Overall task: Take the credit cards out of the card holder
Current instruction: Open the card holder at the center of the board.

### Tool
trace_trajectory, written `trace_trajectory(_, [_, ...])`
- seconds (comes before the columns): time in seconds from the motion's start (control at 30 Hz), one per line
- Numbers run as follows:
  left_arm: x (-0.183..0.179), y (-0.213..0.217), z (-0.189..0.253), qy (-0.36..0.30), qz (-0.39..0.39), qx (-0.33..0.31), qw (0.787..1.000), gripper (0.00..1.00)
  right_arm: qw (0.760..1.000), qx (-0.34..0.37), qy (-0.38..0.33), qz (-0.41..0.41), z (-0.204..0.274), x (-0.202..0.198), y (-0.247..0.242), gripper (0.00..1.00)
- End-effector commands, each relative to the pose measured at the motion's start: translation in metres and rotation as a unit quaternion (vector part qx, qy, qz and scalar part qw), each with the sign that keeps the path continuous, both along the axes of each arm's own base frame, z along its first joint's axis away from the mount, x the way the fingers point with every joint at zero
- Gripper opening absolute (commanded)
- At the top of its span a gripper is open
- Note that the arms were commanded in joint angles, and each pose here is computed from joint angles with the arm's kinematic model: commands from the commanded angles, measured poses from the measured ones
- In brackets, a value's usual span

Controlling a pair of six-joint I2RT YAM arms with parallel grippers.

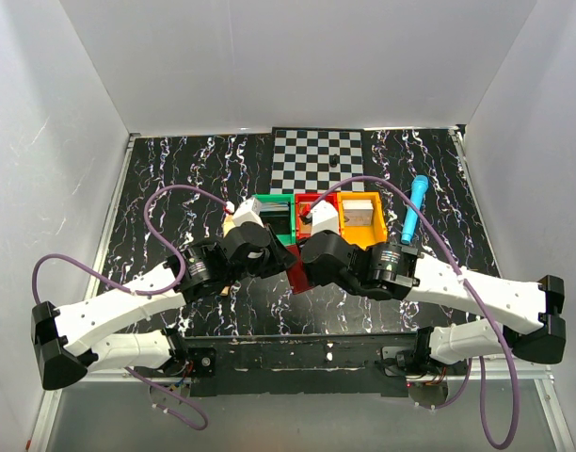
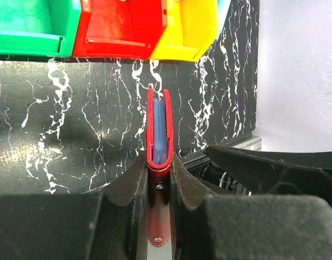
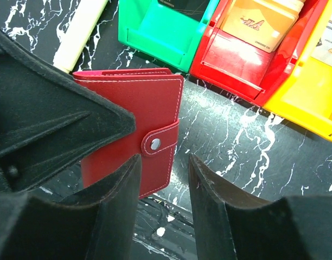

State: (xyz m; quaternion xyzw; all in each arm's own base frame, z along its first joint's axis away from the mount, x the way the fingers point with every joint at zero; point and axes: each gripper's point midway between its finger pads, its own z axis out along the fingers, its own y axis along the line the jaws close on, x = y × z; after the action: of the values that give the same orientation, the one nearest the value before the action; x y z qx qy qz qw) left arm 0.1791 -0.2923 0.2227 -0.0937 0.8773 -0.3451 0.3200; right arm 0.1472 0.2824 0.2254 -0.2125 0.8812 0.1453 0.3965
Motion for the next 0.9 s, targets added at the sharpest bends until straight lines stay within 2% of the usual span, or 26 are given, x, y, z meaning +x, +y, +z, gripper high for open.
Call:
trace_trajectory(0.0, [0.002,-0.001,0.006,-0.007,0.008,-0.006,1.000,0.00,1.000,0.028,-0.004,0.009,0.010,-0.001,0.008,0.48])
trace_trajectory(0.63, [0.000,-0.007,0.019,-0.018,-0.005,-0.012,1.000,0.00,0.999,-0.045,0.008,0.007,-0.011,0.003,0.017,0.47])
trace_trajectory(0.87, [0.000,-0.003,0.019,-0.020,-0.003,-0.012,1.000,0.00,0.998,-0.059,0.009,0.003,-0.015,0.004,0.013,0.43])
